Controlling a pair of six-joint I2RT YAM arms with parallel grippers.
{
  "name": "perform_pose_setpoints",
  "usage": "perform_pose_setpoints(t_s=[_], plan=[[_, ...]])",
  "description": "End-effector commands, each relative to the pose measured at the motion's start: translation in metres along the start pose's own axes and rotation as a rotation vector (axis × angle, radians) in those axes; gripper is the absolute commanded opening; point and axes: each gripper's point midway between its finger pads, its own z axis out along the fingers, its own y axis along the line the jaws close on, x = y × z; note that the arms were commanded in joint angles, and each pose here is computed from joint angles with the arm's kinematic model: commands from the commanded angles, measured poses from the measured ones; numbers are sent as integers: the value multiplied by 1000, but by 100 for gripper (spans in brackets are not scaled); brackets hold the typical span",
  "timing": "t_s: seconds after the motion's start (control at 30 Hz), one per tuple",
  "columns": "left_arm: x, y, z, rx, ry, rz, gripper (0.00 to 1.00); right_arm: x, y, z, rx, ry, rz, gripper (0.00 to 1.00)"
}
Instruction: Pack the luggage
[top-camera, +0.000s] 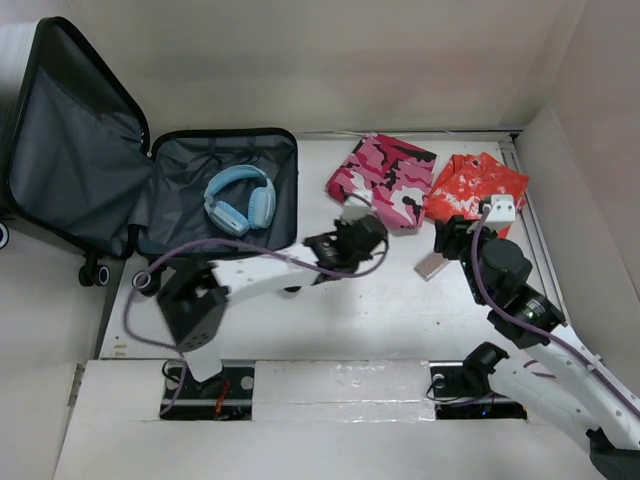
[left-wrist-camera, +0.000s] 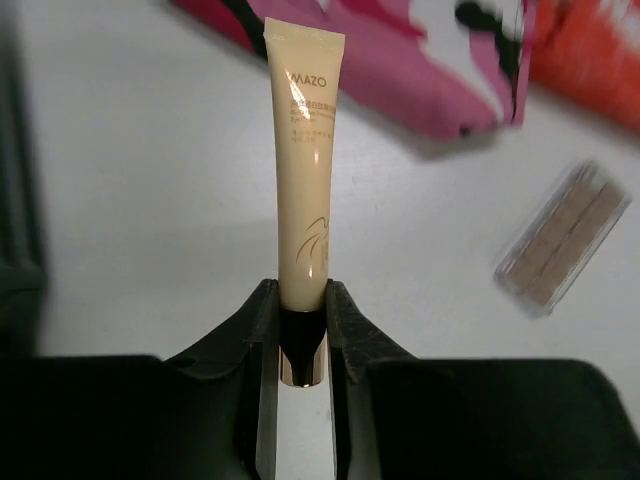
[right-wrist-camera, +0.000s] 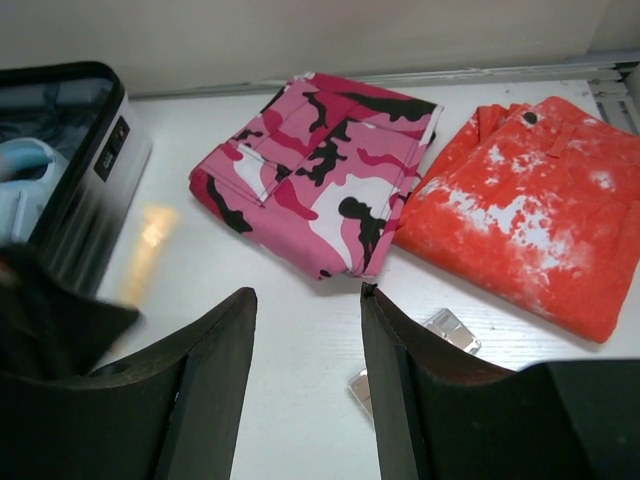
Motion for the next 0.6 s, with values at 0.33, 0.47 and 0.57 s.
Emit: perform_pose_setpoints(t_s=[0.33,0.47,0.57], plan=[[-61,275,-41,-362,-354,-846,9,20,35,13,-141,43,-35,52],[-53,328,-61,-510,-446,-926,10,25,37,18,-140,55,-42,52],[-45,353,-76,-637,-494,-948,17,36,45,21,-167,93,-60,52]])
